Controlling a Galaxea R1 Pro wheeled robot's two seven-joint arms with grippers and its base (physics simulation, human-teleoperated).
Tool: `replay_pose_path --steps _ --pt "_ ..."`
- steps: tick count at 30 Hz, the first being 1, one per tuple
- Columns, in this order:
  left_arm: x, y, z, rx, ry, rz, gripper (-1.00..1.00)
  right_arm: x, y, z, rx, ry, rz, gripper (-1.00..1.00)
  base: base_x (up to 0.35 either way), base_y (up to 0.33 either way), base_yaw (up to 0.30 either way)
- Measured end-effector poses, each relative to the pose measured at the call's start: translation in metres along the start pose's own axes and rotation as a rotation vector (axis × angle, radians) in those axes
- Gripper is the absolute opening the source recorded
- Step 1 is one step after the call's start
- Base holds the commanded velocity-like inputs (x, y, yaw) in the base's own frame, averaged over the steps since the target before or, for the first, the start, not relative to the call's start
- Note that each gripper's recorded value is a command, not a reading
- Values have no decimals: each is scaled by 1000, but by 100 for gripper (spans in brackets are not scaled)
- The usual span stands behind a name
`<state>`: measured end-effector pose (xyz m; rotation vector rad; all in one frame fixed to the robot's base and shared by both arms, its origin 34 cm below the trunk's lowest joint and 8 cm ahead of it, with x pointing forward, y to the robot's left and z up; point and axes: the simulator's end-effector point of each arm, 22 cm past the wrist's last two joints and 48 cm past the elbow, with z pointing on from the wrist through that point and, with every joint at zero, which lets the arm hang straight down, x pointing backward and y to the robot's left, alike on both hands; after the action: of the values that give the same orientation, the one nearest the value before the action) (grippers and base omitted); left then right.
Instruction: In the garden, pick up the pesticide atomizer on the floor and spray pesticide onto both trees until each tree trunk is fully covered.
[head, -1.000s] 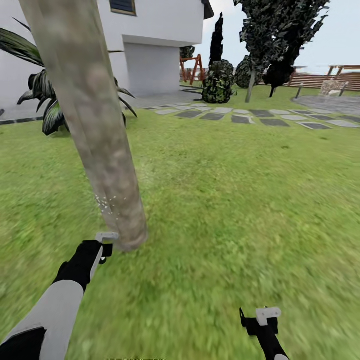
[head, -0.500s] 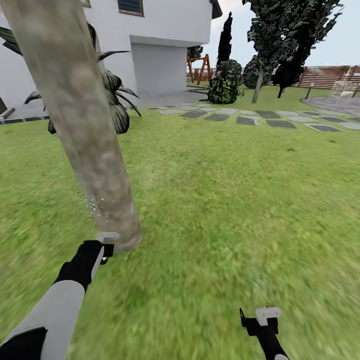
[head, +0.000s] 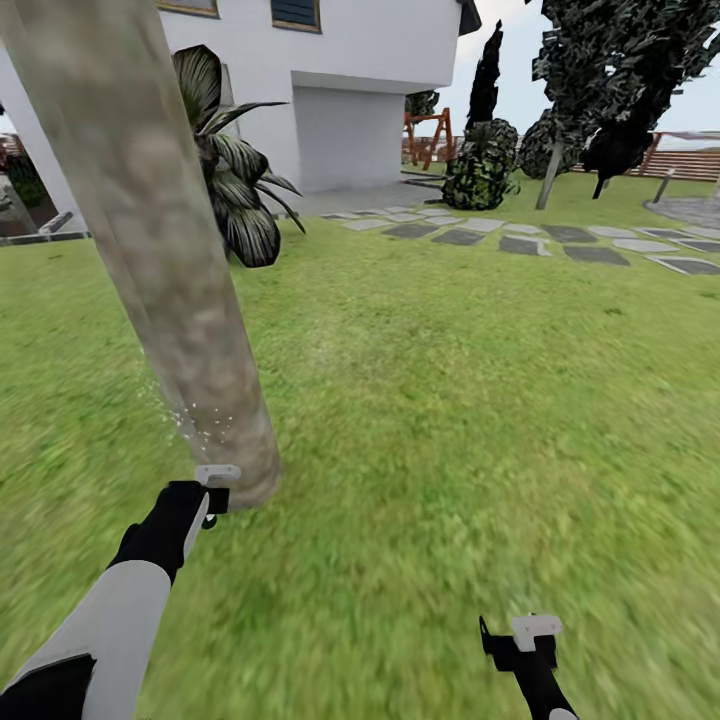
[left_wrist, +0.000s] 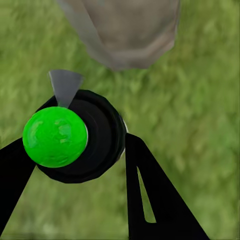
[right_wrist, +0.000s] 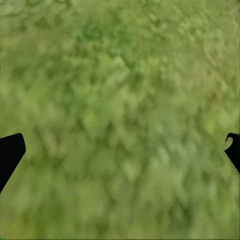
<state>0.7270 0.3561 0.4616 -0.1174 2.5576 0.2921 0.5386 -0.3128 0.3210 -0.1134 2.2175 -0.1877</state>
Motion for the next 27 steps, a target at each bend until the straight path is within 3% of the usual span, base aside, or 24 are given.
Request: replay_pose_path --steps 8,16,22,27 --pt "0 1 0 -1 -1 -2 -100 0 0 0 0 0 0 100 159 -247 266" --pt "-1 0 0 1 -2 0 -100 0 0 0 0 0 0 100 134 -252 20" --pt "0 5 1 -2 2 -9 -100 0 0 0 -1 1 0 100 -121 -158 77" --pt "-48 21 -19 -24 -98 -33 -100 0 0 0 0 0 0 100 -10 -5 266"
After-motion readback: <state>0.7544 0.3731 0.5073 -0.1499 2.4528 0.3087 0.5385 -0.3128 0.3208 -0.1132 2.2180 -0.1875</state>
